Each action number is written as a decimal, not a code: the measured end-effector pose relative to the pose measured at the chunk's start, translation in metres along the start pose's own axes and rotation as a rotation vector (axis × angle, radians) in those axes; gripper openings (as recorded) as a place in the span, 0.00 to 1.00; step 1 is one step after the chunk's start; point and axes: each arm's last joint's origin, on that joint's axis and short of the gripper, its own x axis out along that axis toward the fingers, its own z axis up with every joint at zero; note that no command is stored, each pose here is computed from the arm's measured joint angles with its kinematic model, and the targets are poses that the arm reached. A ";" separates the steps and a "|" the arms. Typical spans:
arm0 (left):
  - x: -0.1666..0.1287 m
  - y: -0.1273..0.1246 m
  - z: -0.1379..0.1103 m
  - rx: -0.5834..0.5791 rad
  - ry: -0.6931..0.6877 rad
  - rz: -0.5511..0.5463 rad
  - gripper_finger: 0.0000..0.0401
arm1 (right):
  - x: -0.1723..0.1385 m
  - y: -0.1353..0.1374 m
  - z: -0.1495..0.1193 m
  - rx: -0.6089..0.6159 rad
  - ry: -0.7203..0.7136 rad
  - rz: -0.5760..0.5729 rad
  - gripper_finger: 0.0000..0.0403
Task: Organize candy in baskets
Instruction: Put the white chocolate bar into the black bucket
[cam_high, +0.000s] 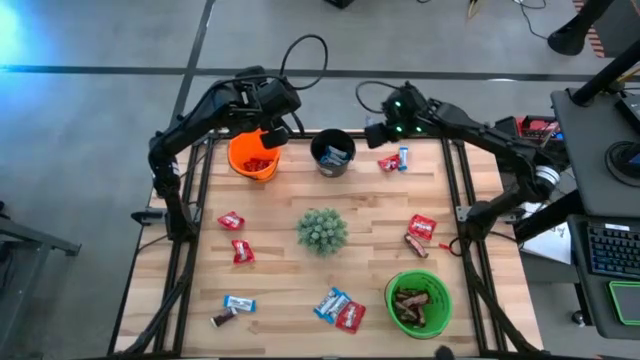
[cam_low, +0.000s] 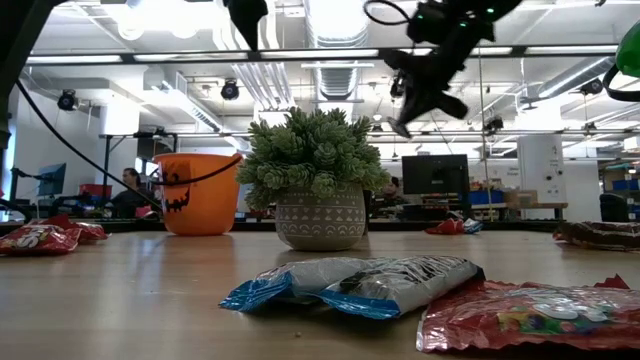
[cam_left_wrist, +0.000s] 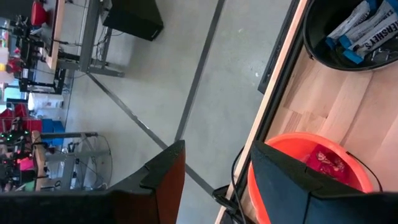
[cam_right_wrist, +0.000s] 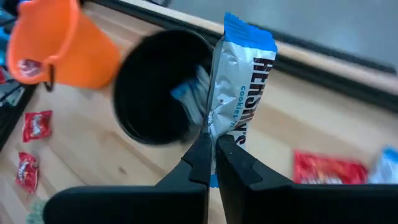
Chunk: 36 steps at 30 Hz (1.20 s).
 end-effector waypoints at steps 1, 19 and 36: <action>0.000 0.000 0.000 -0.001 0.000 0.001 0.41 | 0.003 0.004 0.005 -0.020 0.000 0.004 0.02; 0.005 0.015 -0.007 -0.040 0.023 0.019 0.41 | 0.076 0.041 0.030 -0.195 0.157 0.102 0.02; 0.007 0.021 -0.010 -0.028 0.072 0.160 0.41 | 0.085 0.061 0.039 -0.341 0.172 0.125 0.15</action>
